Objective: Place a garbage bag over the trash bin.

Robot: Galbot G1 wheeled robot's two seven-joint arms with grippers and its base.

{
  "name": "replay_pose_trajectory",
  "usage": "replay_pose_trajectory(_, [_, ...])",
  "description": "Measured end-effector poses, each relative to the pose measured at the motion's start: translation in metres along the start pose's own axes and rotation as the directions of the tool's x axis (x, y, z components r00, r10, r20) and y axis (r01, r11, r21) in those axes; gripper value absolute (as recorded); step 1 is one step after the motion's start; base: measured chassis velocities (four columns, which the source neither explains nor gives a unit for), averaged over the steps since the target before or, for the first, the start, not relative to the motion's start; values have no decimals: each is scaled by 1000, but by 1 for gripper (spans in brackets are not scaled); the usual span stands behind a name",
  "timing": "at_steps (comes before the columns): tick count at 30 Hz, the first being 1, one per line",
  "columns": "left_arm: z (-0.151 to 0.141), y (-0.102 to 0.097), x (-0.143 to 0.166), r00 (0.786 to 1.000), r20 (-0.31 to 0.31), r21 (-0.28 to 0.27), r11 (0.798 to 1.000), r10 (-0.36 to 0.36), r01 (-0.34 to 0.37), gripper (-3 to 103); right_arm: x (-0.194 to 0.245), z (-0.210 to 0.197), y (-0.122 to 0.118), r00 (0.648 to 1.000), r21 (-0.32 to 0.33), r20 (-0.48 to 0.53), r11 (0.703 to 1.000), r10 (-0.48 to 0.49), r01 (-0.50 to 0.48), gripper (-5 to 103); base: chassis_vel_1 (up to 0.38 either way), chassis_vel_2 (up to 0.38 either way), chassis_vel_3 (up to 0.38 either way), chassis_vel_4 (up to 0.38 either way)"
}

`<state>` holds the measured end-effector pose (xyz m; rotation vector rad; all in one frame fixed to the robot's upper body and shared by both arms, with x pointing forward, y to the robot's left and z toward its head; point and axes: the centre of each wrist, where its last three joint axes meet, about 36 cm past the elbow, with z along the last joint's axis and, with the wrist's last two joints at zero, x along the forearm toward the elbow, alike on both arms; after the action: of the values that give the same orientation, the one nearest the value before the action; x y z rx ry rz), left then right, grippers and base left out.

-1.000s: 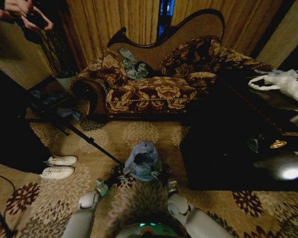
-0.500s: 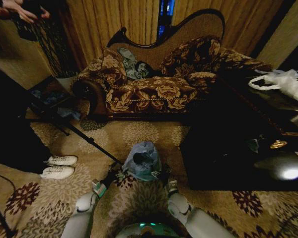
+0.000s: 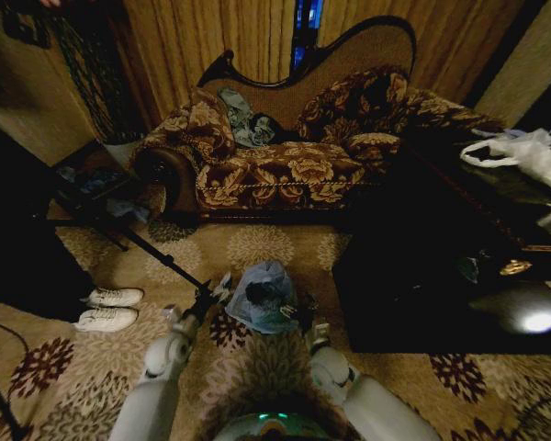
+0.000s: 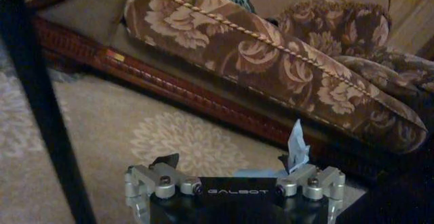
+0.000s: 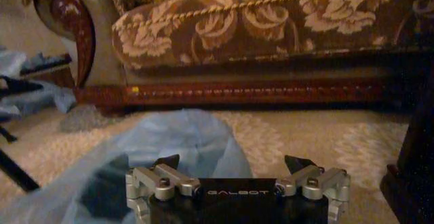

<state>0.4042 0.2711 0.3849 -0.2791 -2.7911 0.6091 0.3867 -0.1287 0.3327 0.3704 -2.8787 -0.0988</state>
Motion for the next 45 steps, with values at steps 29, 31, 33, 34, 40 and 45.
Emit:
replay_pose_trajectory(29, [-111, 14, -78, 876, -482, -525, 791, 29, -315, 100, -13, -11, -6, 999, -42, 53, 999, -10, 12, 100, 0, 0, 0, 0])
replay_pose_trajectory(31, [-114, 16, -85, 877, -480, -551, 767, 32, -329, 100, -12, -8, -6, 998, -38, 53, 999, -20, 22, 100, 0, 0, 0, 0])
replay_pose_trajectory(33, [-116, 14, -91, 881, -472, -561, 756, 41, -336, 100, -10, -6, -7, 998, -34, 52, 999, -24, 26, 100, 0, 0, 0, 0])
replay_pose_trajectory(34, [-115, 10, -99, 888, -456, -570, 748, 55, -339, 100, -8, -3, -8, 998, -31, 52, 999, -25, 27, 100, 0, 0, 0, 0])
replay_pose_trajectory(40, [-86, -12, -133, 935, -325, -559, 768, 145, -313, 100, -2, 0, -11, 998, -22, 61, 999, -22, 23, 100, 0, 0, 0, 0])
replay_pose_trajectory(45, [-73, -20, -146, 930, -311, -536, 772, 196, -342, 100, -3, -1, -13, 998, -20, 68, 1000, -20, 22, 100, 0, 0, 0, 0])
